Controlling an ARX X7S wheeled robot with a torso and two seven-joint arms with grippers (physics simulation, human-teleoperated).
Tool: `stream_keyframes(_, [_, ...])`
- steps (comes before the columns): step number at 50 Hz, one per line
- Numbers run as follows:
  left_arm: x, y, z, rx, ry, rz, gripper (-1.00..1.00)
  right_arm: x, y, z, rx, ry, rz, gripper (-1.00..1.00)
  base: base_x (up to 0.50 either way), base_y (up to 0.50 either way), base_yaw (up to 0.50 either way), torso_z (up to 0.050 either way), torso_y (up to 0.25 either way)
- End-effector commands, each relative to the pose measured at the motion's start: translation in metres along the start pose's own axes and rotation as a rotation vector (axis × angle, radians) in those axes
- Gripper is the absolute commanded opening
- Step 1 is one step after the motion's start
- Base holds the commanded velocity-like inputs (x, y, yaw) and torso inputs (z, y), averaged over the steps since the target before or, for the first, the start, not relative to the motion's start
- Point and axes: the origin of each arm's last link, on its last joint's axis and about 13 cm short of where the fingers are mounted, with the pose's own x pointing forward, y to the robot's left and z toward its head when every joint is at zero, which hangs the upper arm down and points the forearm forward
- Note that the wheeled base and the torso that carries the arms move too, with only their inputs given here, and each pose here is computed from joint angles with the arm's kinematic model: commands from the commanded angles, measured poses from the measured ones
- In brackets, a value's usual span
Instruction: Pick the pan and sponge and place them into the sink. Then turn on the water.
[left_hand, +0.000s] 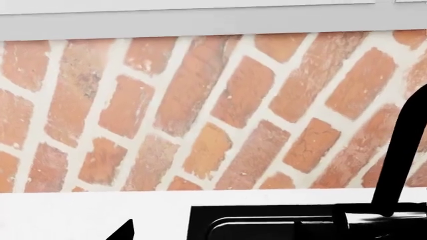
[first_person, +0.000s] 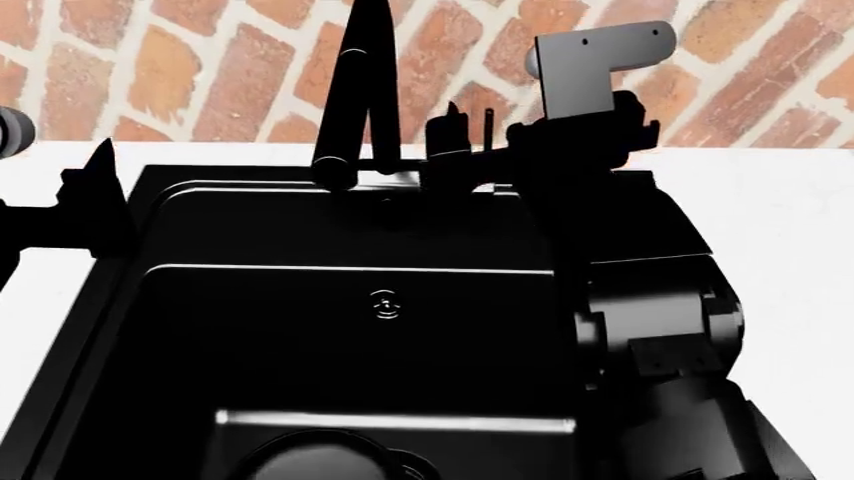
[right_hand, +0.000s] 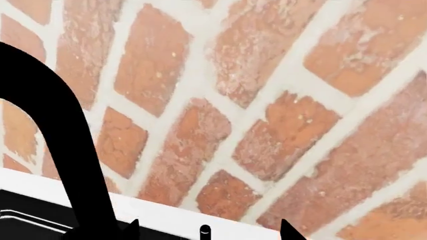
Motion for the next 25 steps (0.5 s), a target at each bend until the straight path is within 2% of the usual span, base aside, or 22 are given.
stream_keyframes(1, [0.007,0.002,0.001,0.003,0.003,0.000,1.00,0.001,0.000,0.002,0.003,-0.009,-0.005,1.00,0.00,0.00,0.00,0.001,-0.158])
stream_keyframes(10, [0.009,0.003,0.005,0.002,-0.004,-0.003,1.00,0.002,0.000,0.014,-0.022,-0.029,-0.001,1.00,0.00,0.00,0.00,0.001,-0.137])
stream_keyframes(25, [0.007,0.006,0.011,0.017,-0.009,-0.006,1.00,0.007,0.000,0.022,-0.028,-0.051,-0.003,1.00,0.00,0.00,0.00,0.001,-0.067])
